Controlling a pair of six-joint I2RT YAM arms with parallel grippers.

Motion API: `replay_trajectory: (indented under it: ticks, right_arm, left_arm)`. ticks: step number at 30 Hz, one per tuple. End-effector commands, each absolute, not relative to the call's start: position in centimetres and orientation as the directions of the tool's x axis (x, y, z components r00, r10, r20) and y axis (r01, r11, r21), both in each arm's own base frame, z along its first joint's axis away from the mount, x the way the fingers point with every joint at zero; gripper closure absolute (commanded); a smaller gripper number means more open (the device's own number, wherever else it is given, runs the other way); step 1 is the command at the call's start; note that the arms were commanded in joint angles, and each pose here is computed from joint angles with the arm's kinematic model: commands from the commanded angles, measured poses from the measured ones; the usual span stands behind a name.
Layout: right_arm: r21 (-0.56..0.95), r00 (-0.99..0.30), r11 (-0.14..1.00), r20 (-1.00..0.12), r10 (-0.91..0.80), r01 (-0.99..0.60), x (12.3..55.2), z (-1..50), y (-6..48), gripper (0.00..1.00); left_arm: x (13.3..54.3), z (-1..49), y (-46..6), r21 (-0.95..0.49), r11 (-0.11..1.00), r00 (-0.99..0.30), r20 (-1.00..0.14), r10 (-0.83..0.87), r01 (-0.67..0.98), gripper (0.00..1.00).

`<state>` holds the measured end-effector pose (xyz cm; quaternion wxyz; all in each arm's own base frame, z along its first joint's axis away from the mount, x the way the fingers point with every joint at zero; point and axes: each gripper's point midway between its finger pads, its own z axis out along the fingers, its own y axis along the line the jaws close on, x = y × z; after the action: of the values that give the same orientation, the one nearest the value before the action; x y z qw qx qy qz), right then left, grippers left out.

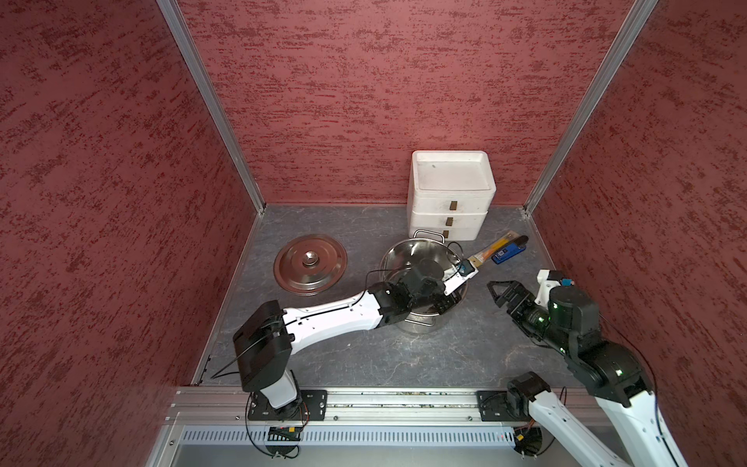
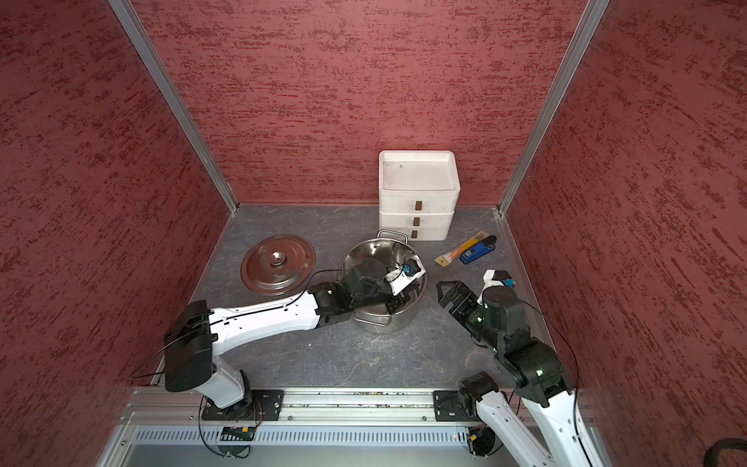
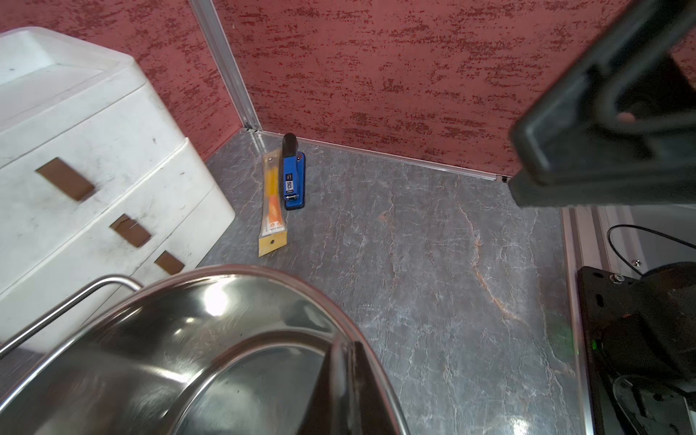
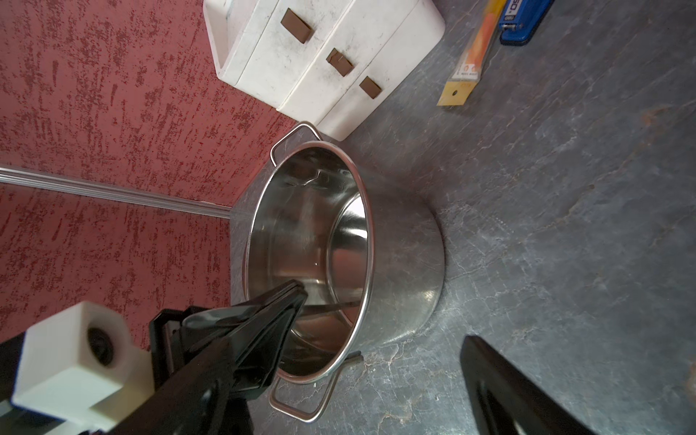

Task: Stir the soup with a spoon
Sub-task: Stir the soup in the pan with a stick.

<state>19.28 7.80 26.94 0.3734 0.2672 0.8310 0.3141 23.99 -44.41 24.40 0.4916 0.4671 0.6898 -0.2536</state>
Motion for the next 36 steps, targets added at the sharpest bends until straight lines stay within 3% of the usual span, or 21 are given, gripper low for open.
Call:
replay_trajectory:
  ticks: [1, 12, 20, 31, 36]
  right_arm:
    - [0.734, -0.571, 0.651, -0.457, 0.682, 0.191, 19.5, 27.1, 8.0, 0.02]
    - [0.738, -0.575, 0.651, -0.458, 0.677, 0.179, 20.0, 27.6, 8.4, 0.02]
    - [0.735, -0.562, 0.651, -0.463, 0.686, 0.189, 19.6, 27.9, 7.9, 0.02]
    - [0.731, -0.559, 0.654, -0.465, 0.687, 0.196, 19.6, 28.2, 7.8, 0.02]
    - [0.726, -0.555, 0.656, -0.466, 0.689, 0.205, 19.4, 28.2, 7.5, 0.02]
  left_arm:
    - [24.8, 24.0, -41.4, 0.126, 0.51, -0.119, -0.9, 0.42, 0.851, 1.0]
    - [30.8, 24.2, -34.6, 0.164, 0.649, -0.175, -0.888, 0.425, 0.743, 1.0]
    - [35.5, 24.5, -32.8, 0.206, 0.674, -0.152, -0.889, 0.432, 0.71, 1.0]
    - [41.5, 24.0, -38.4, 0.181, 0.642, -0.117, -0.912, 0.393, 0.745, 1.0]
    - [41.9, 24.5, -42.3, 0.166, 0.604, -0.091, -0.924, 0.37, 0.779, 1.0]
